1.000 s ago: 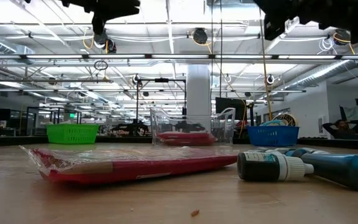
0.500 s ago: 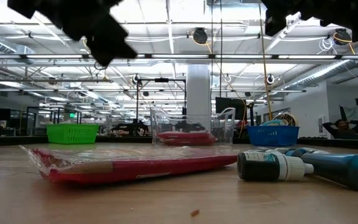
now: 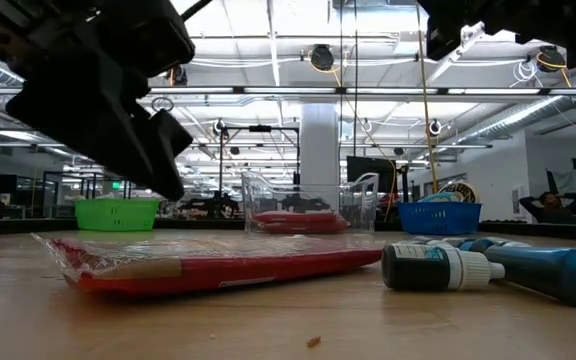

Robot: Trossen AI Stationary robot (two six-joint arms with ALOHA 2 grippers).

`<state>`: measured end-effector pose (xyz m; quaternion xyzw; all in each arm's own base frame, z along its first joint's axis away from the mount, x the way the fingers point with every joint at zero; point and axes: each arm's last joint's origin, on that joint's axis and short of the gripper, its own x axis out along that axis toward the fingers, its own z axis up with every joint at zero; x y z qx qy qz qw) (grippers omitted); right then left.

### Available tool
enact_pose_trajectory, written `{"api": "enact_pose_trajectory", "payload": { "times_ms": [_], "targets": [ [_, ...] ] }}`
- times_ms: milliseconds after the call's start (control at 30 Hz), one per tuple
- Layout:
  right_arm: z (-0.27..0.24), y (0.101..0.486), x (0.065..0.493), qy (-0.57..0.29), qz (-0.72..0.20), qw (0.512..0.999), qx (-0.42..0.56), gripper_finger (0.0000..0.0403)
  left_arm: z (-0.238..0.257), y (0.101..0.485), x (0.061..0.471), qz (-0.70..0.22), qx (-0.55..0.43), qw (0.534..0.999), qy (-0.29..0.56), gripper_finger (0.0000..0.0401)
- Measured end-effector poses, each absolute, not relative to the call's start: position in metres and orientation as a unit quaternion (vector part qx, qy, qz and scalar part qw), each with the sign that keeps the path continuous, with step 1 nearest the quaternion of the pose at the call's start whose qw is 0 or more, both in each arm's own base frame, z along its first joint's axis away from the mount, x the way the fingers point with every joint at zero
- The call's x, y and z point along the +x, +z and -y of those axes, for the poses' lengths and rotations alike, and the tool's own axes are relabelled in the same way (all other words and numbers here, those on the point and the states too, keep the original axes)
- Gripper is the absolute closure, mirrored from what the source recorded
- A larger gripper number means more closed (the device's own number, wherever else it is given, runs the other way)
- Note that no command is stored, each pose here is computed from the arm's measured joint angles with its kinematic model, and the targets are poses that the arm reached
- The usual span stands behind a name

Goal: Pick & Place Food Item
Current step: Put the popcorn bag into the transparent bin

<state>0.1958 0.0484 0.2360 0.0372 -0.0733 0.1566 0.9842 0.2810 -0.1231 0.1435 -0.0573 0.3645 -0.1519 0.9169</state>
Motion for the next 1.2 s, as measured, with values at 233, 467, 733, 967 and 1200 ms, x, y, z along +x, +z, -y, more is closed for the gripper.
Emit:
{"api": "enact_pose_trajectory", "payload": {
  "times_ms": [233,467,733,967,1200],
  "targets": [
    [-0.048,0.235,0.196,0.156,0.069,0.985,0.037,0.0206,0.124,0.124,0.287,-0.386,-0.077,0.904,-0.168,0.0242],
    [-0.048,0.234,0.196,0.156,0.065,0.985,0.037,0.0206,0.112,0.118,0.288,-0.414,-0.088,0.891,-0.164,0.0242],
    [-0.048,0.234,0.196,0.156,0.064,0.985,0.037,0.0206,0.086,0.123,0.279,-0.469,-0.061,0.878,-0.073,0.0242],
    [-0.048,0.234,0.196,0.154,0.064,0.985,0.036,0.0206,0.067,0.147,0.266,-0.468,-0.007,0.884,-0.006,0.0242],
    [-0.048,0.234,0.196,0.154,0.063,0.985,0.036,0.0206,0.059,0.179,0.249,-0.446,-0.01,0.895,0.025,0.0242]
  ]
}}
